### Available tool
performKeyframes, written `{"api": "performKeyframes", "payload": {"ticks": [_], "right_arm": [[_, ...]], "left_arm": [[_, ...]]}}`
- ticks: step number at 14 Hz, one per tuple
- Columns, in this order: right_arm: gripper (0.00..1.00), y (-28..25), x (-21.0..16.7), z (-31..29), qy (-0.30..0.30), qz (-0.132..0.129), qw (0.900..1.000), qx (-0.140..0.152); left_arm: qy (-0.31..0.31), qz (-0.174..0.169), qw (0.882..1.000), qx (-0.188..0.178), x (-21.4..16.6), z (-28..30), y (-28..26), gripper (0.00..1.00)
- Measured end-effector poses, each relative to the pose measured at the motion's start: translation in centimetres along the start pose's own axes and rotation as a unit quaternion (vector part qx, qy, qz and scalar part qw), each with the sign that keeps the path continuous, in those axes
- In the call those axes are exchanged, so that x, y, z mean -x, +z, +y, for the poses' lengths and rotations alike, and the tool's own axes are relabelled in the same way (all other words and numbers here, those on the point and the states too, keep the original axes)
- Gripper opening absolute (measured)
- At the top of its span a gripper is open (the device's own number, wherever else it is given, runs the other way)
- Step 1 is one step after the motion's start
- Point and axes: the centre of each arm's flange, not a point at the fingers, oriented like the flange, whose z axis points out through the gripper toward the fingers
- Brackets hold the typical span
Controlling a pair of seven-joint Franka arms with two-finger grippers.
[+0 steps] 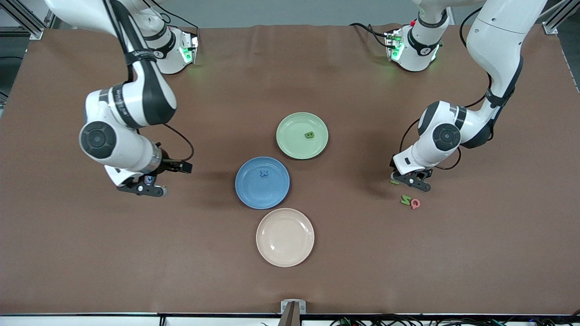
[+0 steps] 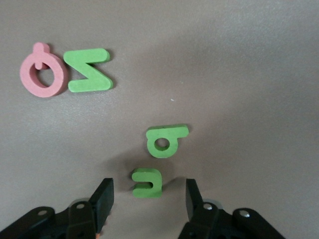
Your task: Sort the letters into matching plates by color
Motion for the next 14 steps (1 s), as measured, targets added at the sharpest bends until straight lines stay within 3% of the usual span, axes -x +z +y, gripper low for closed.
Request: {"api": "performKeyframes", "payload": {"ticks": [5, 6, 8, 9, 10, 14], "right_arm": [[1.0, 6.6, -0.7, 8.2, -0.033, 0.019, 0.999, -0.01], [1.0, 8.3, -0.1, 8.4, -0.035, 0.026, 0.999, -0.01], [0.96, 11.6, 1.3, 8.4, -0.037, 0.036, 0.999, -0.009], [0.92, 12.9, 2.1, 8.5, -0.04, 0.034, 0.999, -0.008], [0.91, 13.8, 2.6, 8.6, -0.046, 0.03, 0.998, -0.006], [0.73, 14.3, 2.6, 10.5, -0.06, 0.026, 0.998, -0.007]], "left_arm": [[0.0, -0.002, 1.0, 0.003, 0.1, 0.1, 0.7, 0.59], [0.0, -0.001, 1.0, 0.003, 0.0, 0.1, 0.7, 0.55], [0.001, 0.002, 1.0, 0.003, -0.1, 0.2, 0.4, 0.33], [-0.001, 0.003, 1.0, 0.003, -0.2, 0.1, 0.4, 0.27], [-0.003, 0.003, 1.0, 0.003, -0.2, 0.1, 0.4, 0.27], [-0.013, 0.001, 1.0, -0.004, -0.4, 0.2, -1.2, 0.27]]}}
